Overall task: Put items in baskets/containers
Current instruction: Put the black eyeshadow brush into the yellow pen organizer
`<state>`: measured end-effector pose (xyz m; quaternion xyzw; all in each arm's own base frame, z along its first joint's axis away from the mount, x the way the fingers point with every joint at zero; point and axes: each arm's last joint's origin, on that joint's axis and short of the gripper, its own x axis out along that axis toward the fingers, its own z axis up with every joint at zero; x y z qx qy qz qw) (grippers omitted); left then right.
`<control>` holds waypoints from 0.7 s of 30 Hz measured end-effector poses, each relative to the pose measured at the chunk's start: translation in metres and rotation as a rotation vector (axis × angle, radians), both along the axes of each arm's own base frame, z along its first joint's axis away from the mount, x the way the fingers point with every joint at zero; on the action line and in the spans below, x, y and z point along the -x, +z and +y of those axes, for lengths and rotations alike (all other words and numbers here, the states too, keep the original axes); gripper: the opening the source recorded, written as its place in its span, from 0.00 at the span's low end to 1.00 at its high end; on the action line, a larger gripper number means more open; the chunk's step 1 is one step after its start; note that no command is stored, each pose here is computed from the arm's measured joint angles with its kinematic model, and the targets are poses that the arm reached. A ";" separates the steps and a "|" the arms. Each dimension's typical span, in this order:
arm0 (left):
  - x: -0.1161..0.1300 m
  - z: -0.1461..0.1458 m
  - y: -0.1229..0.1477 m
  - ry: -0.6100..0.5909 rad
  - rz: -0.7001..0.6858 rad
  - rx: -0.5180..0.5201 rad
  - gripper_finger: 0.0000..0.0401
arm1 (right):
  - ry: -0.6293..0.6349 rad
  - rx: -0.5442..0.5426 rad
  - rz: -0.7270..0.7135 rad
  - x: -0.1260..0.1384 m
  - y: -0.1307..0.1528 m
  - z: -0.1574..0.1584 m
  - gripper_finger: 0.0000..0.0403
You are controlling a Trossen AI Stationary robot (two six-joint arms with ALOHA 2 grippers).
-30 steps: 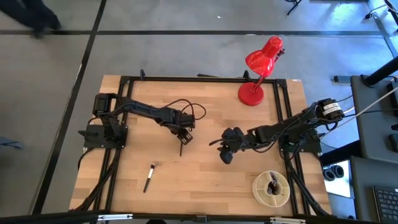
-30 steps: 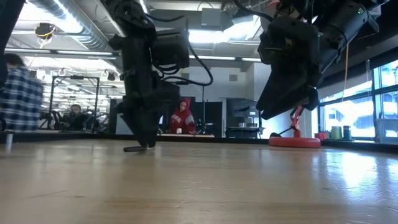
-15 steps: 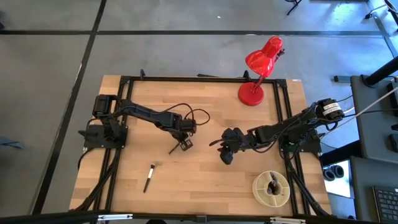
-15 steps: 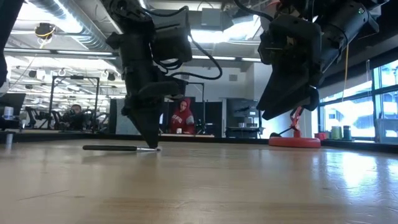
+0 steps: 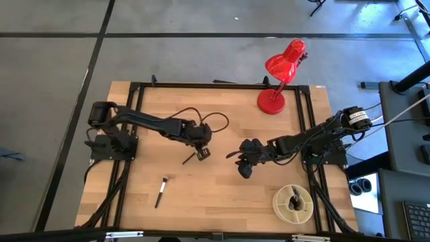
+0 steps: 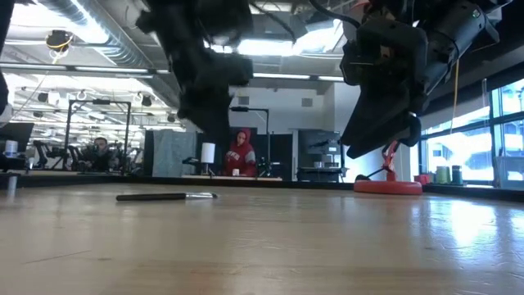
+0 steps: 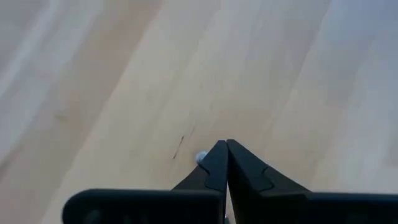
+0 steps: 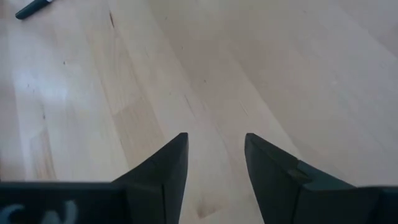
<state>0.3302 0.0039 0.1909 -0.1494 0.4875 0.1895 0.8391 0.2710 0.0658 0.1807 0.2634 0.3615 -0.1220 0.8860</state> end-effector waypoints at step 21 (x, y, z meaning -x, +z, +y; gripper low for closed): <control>-0.013 -0.008 -0.070 0.088 0.216 0.050 0.42 | 0.007 -0.003 -0.008 -0.001 0.001 0.000 0.39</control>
